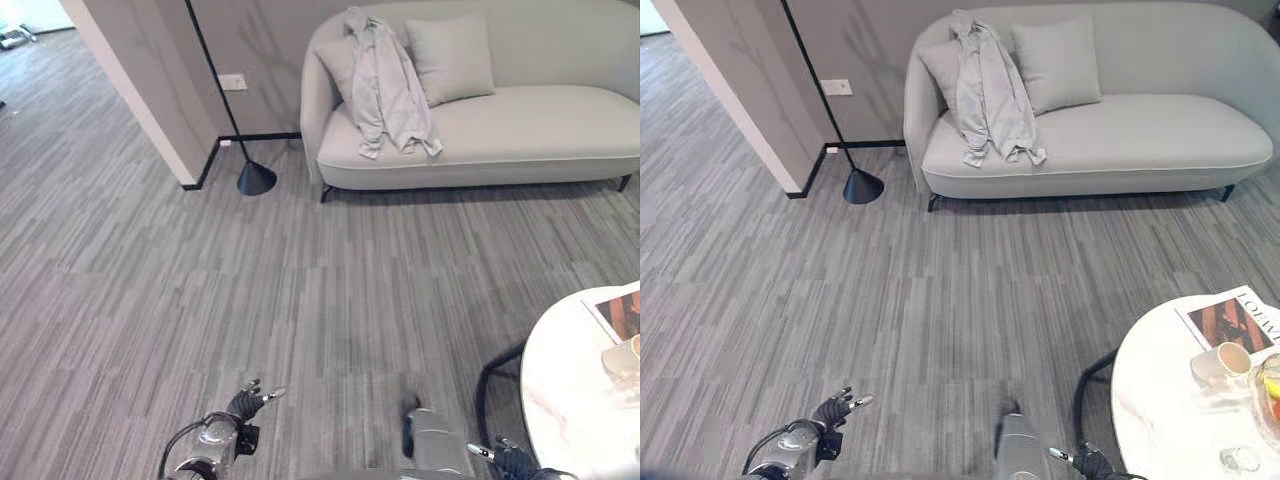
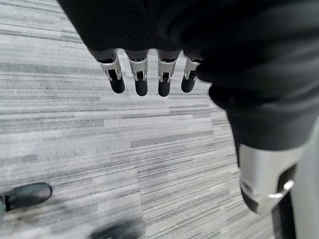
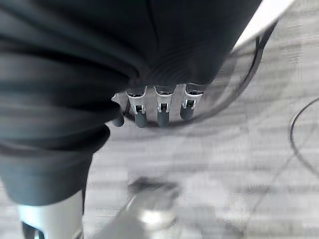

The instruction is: Hang the clothes on the sofa on the clothes rack.

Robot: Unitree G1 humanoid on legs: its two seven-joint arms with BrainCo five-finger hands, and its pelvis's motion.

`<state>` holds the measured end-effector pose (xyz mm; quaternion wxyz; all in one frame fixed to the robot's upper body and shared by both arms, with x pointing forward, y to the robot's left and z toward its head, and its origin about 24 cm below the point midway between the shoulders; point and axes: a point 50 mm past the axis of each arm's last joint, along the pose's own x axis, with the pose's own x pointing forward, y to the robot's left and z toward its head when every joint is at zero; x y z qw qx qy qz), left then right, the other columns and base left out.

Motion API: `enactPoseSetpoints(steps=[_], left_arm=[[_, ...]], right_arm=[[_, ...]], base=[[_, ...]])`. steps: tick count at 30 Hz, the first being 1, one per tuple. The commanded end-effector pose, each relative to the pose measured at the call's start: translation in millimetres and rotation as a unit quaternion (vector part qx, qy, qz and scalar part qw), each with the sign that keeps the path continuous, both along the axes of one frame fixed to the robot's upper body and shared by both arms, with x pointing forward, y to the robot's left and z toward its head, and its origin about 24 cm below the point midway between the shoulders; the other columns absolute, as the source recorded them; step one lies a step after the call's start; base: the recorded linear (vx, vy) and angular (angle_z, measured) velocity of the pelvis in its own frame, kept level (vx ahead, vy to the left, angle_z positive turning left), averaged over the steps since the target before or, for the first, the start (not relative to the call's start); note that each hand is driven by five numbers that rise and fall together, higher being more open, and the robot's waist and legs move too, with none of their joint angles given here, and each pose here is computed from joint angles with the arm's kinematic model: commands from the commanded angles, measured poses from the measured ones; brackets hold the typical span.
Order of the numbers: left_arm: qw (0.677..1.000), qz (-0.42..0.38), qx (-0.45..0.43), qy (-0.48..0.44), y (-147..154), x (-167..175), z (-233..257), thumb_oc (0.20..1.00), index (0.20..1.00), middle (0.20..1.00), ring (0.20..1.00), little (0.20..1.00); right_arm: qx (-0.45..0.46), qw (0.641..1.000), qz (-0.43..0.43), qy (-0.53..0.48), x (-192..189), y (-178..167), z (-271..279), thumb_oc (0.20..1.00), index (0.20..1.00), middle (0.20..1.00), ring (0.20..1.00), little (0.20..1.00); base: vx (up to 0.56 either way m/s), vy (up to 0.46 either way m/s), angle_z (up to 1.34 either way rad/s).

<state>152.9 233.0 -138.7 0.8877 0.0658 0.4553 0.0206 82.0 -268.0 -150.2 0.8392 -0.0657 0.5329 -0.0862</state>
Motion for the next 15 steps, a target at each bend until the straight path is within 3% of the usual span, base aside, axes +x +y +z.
enactPoseSetpoints(steps=[1, 9, 15], left_arm=[[0.999, 0.013, -0.009, -0.035, -2, 12, 6, 1.000, 1.000, 1.000, 1.000, 1.000], [0.999, 0.001, -0.032, -0.026, -19, 7, 0, 1.000, 1.000, 1.000, 1.000, 1.000], [0.998, 0.008, -0.054, -0.026, -28, 5, -2, 1.000, 1.000, 1.000, 1.000, 1.000]], right_arm=[[-0.025, 1.000, -0.007, 0.010, -6, -16, 4, 1.000, 1.000, 1.000, 1.000, 1.000], [-0.044, 0.998, -0.029, 0.020, -16, -35, 9, 1.000, 1.000, 1.000, 1.000, 1.000], [-0.062, 0.997, -0.043, -0.023, -3, -51, 21, 1.000, 1.000, 1.000, 1.000, 1.000]], base=[[0.33, -0.182, 0.44], [0.35, -0.311, 0.50], [0.37, -0.359, -0.40]])
